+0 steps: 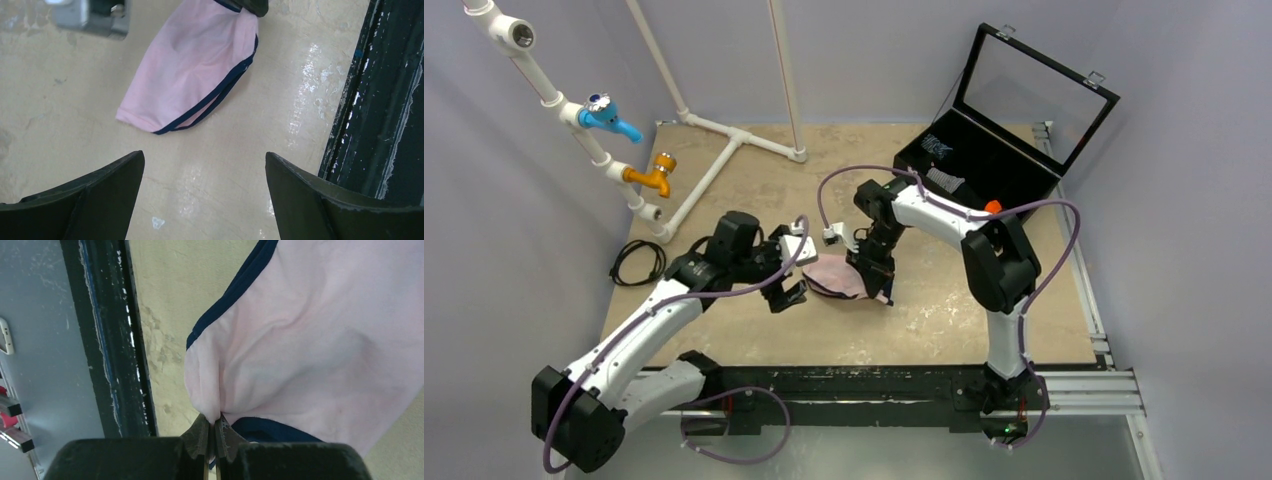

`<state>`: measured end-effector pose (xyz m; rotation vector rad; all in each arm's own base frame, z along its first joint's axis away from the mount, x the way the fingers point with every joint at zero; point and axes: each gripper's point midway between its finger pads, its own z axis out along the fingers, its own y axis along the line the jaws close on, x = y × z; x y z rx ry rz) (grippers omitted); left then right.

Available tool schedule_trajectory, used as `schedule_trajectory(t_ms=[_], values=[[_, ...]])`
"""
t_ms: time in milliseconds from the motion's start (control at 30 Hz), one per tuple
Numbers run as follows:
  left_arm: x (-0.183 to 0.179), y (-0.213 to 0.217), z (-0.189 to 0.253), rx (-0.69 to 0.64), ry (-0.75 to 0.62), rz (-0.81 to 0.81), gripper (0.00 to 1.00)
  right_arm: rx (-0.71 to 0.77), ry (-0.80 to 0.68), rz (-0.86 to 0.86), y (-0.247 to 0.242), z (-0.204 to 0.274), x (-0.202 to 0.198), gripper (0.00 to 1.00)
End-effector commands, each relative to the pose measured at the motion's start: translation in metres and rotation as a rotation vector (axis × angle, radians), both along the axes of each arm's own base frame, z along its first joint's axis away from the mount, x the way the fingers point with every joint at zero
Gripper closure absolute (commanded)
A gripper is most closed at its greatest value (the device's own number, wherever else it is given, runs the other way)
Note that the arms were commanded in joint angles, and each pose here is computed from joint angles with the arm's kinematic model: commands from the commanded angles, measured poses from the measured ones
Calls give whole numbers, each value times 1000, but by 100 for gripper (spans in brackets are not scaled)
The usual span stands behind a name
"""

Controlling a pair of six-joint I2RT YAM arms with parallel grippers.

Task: Roll the underwear
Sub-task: Fold the underwear at the center of the board.

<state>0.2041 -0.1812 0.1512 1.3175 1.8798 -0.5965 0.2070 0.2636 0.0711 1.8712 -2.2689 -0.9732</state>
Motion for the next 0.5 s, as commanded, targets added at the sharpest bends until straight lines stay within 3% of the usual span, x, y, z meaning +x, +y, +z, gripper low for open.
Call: schedule_trajectory(t_ms=[0,467], values=[[14,-24,-3,58,-134,-73,11,63,40,14,8,25,-2,100],[14,-104,-37,176,-231,-184,11,66,107,-14,11,24,6,100]])
